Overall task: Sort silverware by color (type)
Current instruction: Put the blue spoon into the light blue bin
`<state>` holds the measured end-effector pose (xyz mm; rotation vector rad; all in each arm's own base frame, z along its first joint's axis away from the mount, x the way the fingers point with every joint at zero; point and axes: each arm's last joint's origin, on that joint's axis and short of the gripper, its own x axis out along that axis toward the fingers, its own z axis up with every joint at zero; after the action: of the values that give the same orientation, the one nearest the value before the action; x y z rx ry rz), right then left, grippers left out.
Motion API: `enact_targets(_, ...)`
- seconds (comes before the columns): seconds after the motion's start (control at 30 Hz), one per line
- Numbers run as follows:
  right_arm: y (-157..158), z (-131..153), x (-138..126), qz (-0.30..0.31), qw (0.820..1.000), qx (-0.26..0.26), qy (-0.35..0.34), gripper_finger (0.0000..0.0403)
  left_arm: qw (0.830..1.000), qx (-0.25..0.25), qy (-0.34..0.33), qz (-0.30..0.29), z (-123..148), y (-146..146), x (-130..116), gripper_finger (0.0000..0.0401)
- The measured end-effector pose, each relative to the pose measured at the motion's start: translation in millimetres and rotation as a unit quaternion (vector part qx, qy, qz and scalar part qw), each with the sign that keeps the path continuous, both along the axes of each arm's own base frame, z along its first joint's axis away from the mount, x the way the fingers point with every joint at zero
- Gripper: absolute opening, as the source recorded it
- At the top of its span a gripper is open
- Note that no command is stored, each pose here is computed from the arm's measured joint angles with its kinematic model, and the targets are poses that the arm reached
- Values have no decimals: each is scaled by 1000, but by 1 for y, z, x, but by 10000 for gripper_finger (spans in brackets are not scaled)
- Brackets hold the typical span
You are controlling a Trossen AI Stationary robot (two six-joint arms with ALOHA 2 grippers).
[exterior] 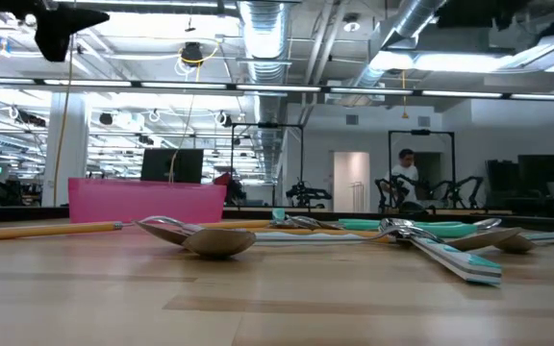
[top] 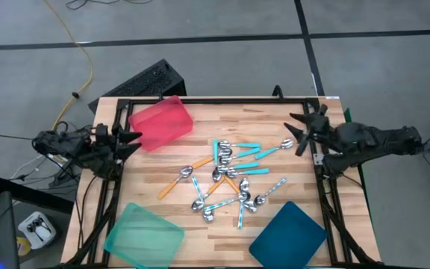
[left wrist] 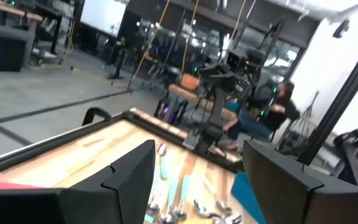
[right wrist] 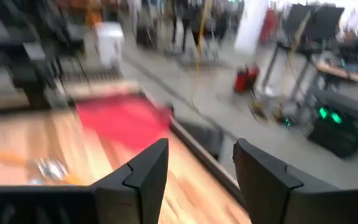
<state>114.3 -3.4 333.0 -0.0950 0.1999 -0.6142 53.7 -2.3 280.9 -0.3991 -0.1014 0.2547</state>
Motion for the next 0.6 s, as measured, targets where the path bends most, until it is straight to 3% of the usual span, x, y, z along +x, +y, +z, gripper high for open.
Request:
enact_targets(0.13,-7,-3,14,-22,994,37,96,201,1000,14,21,0,11,-1,2,227)
enact_targets(0.3,-19,-13,34,-12,975,99,200,201,998,22,58,-20,14,-5,10,227)
enact_targets(0.6,-42,-34,63,32,942,110,315,201,992,23,107,-58,28,-11,20,226)
